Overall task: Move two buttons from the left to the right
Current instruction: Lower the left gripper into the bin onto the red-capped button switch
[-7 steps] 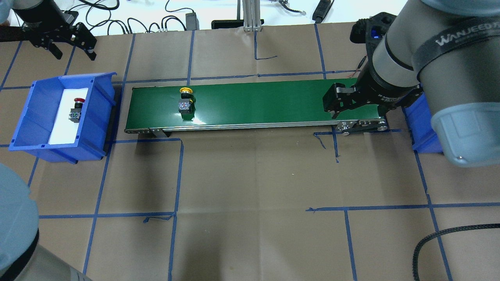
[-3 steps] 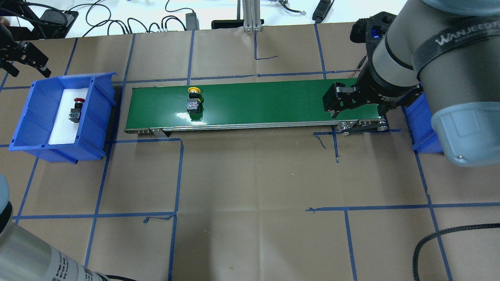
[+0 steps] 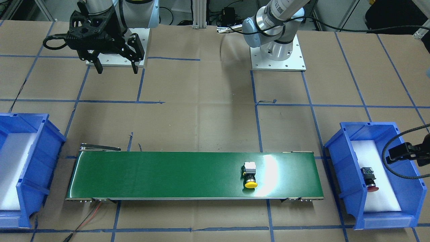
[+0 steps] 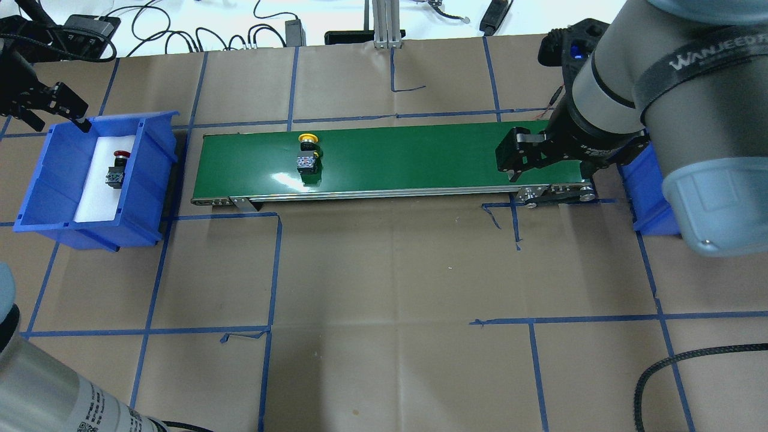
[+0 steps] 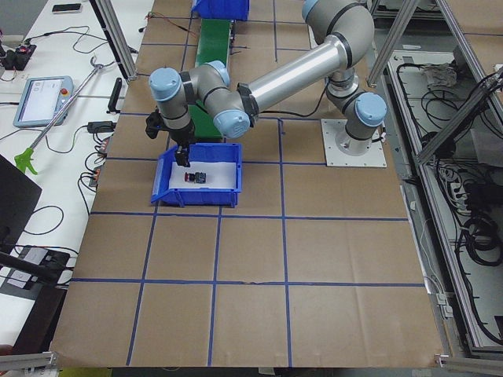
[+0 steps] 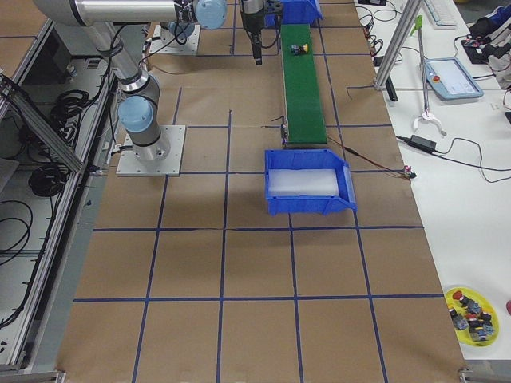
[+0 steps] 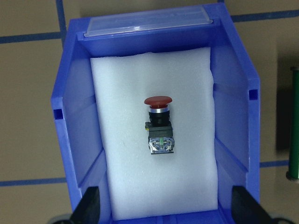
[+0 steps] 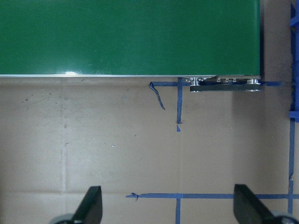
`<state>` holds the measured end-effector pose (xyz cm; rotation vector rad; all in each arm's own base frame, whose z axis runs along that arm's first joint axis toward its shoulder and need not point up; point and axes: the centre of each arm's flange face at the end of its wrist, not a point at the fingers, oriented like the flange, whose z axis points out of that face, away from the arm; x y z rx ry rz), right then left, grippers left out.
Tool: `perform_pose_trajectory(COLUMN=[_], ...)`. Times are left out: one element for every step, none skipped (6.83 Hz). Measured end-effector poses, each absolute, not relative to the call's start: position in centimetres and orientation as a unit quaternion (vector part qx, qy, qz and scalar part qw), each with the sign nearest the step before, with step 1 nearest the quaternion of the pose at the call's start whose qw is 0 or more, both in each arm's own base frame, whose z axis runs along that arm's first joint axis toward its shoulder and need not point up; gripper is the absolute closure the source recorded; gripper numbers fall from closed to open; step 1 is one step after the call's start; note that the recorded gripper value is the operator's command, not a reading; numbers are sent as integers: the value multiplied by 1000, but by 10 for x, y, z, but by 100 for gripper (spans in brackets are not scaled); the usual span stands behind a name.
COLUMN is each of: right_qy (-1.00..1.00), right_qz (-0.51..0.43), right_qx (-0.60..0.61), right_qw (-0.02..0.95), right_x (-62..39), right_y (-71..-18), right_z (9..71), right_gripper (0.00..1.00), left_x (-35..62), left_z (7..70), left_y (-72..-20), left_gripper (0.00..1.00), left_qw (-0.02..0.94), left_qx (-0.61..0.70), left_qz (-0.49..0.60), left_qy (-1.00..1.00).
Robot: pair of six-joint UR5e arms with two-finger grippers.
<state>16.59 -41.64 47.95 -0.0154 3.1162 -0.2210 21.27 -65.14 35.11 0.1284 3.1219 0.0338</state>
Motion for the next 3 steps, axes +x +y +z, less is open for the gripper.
perform_pose_trajectory(right_qy=[998, 998, 999], right_qz=[-67, -59, -52], right_qx=[-5, -6, -8], right_qw=[8, 8, 7], right_x=[166, 166, 166], right_y=[-416, -414, -413], right_z=[475, 467, 459], right_gripper=[0, 0, 0], left_x=[211, 209, 207], left_z=[329, 305, 281], left_y=[-649, -646, -644], left_gripper=[1, 1, 1], left_qw=[13, 18, 18], left_qx=[41, 41, 40], left_qz=[2, -6, -13], left_qy=[999, 999, 999])
